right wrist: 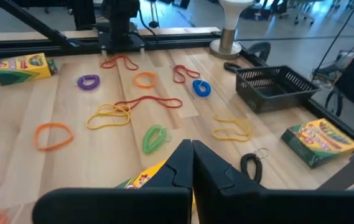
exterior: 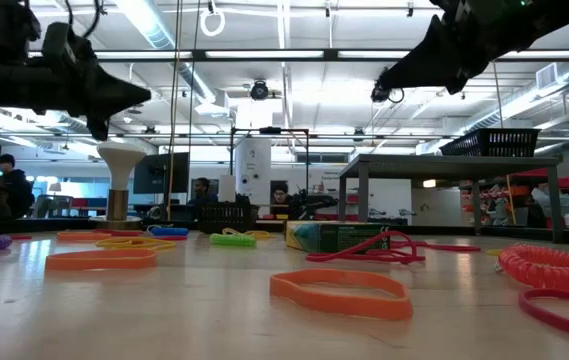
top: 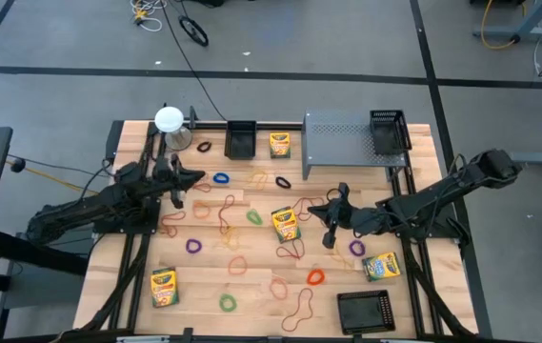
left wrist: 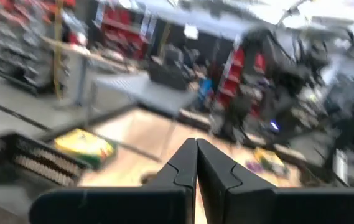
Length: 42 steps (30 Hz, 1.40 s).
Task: Pick & Place Office Desk Supplies
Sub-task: Put the top black bin on the shelf
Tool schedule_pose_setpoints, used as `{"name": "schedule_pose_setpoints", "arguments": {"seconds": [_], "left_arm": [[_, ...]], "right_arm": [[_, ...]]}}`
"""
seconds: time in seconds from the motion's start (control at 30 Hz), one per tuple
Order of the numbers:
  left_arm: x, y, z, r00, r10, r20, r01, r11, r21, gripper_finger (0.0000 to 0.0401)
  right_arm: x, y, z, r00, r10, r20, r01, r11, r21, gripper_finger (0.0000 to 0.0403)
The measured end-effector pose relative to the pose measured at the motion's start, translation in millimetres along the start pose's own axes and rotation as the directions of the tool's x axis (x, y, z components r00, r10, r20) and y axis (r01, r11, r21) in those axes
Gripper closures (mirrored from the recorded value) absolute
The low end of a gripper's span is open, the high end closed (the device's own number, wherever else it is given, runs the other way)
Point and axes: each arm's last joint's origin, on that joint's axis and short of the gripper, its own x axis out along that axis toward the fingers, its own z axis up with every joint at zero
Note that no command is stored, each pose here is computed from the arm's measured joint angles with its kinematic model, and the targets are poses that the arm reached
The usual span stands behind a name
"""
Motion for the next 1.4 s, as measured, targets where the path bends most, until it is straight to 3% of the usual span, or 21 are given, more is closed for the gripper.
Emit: {"name": "schedule_pose_setpoints", "arguments": {"seconds": [0.23, 0.47, 0.6, 0.77, 1.03, 1.23, 1.4], "left_arm": [[13.9, 0.7, -13.1, 0.983, 0.071, -0.167, -0.068, 0.997, 0.02, 0.039], [35.0, -9.7, 2.3, 0.968, 0.06, -0.242, -0.031, 0.992, 0.121, 0.039], [48.4, -15.8, 19.9, 0.982, 0.035, -0.186, -0.013, 0.993, 0.121, 0.039], [66.0, -19.7, 32.0, 0.964, 0.042, -0.264, -0.01, 0.993, 0.119, 0.039], [105.8, -16.2, 32.0, 0.856, 0.227, -0.464, -0.139, 0.966, 0.216, 0.036], [139.9, -15.8, 31.8, 0.777, 0.276, -0.566, -0.102, 0.942, 0.319, 0.0308], [163.1, -15.9, 29.4, 0.673, 0.285, -0.683, -0.012, 0.927, 0.375, 0.0272]], "right_arm": [[2.4, -3.6, 0.6, 1.0, -0.018, -0.001, 0.018, 1.0, -0.007, 0.04], [2.3, -3.5, 0.6, 1.0, -0.017, -0.001, 0.017, 0.998, -0.053, 0.0398], [2.3, -3.5, 0.6, 1.0, -0.017, -0.002, 0.016, 0.998, -0.059, 0.0384], [2.2, -3.4, 0.5, 1.0, -0.016, -0.002, 0.015, 0.998, -0.059, 0.0371], [2.2, -3.4, 0.2, 1.0, -0.015, -0.005, 0.015, 0.998, -0.062, 0.0369], [2.2, -3.4, 0.0, 1.0, -0.015, -0.007, 0.015, 0.998, -0.063, 0.0369], [2.2, -3.4, 0.0, 1.0, -0.015, -0.007, 0.014, 0.998, -0.063, 0.0369]]}}
